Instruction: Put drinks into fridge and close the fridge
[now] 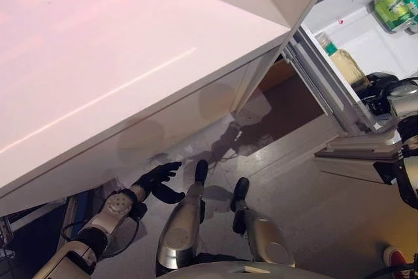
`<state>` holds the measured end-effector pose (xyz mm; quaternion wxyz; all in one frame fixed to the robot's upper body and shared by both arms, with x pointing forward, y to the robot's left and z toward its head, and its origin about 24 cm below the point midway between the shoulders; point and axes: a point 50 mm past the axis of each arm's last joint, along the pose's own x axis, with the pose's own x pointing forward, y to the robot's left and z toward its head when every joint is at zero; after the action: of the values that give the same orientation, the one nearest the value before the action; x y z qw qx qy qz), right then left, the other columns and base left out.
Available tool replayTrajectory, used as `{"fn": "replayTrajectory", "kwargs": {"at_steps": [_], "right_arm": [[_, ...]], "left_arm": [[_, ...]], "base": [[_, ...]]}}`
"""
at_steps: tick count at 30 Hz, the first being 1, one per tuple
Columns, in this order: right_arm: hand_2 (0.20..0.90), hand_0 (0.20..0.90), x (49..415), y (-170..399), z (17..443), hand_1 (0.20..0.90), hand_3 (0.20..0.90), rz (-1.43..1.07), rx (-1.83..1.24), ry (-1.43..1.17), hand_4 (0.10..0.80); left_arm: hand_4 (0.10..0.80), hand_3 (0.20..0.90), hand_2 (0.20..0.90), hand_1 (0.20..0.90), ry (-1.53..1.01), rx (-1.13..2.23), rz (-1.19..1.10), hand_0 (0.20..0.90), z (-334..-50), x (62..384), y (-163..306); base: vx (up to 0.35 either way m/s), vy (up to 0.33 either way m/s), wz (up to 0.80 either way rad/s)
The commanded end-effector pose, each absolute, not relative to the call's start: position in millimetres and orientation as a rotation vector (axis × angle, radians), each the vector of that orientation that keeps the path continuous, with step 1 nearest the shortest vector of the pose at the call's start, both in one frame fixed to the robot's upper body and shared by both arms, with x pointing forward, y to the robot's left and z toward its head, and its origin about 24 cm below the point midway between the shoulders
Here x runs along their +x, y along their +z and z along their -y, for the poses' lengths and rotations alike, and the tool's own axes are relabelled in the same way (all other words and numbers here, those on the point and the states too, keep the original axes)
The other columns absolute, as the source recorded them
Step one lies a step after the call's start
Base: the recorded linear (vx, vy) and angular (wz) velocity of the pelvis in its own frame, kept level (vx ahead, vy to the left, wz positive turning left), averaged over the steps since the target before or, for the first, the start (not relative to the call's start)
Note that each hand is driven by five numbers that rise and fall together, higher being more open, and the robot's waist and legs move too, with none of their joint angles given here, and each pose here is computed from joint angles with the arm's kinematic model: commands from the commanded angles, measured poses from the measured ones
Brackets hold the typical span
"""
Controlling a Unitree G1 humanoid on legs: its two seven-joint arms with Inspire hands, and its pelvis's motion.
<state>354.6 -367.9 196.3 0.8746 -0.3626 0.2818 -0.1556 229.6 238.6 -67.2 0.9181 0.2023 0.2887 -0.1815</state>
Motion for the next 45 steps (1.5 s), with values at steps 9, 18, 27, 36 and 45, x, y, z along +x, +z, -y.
{"fn": "replayTrajectory", "kwargs": {"at_steps": [9, 18, 27, 36, 45], "right_arm": [[0.9, 0.9, 355, 237, 355, 0.9, 0.9, -0.644, -1.152, -0.033, 0.8], [0.9, 0.9, 359, 248, 333, 0.9, 0.9, -0.455, -1.098, 0.063, 0.8], [0.9, 0.9, 341, 274, 326, 0.9, 0.9, -0.091, -0.82, 0.026, 0.8], [0.9, 0.9, 302, 274, 379, 0.9, 0.9, 0.264, -0.147, -0.277, 0.8], [0.9, 0.9, 278, 224, 408, 0.9, 0.9, 0.471, 0.398, -0.652, 0.8]], "left_arm": [[0.8, 0.9, 0.9, 0.9, -0.314, 0.38, -0.676, 0.9, -249, 204, -82], [0.8, 0.9, 0.9, 0.9, -0.287, 0.397, -0.722, 0.9, -256, 198, -86], [0.8, 0.9, 0.9, 0.9, -0.216, 0.411, -0.879, 0.9, -266, 165, -109], [0.8, 0.9, 0.9, 0.9, -0.18, 0.383, -1.039, 0.9, -268, 123, -133], [0.8, 0.9, 0.9, 0.9, -0.237, 0.367, -1.059, 0.9, -249, 116, -141]], "base": [[-0.01, 0.003, 0.0], [-0.021, 0.012, -0.06], [-0.045, 0.058, -0.1], [0.036, 0.056, -0.16], [0.054, 0.014, -0.12]]}}
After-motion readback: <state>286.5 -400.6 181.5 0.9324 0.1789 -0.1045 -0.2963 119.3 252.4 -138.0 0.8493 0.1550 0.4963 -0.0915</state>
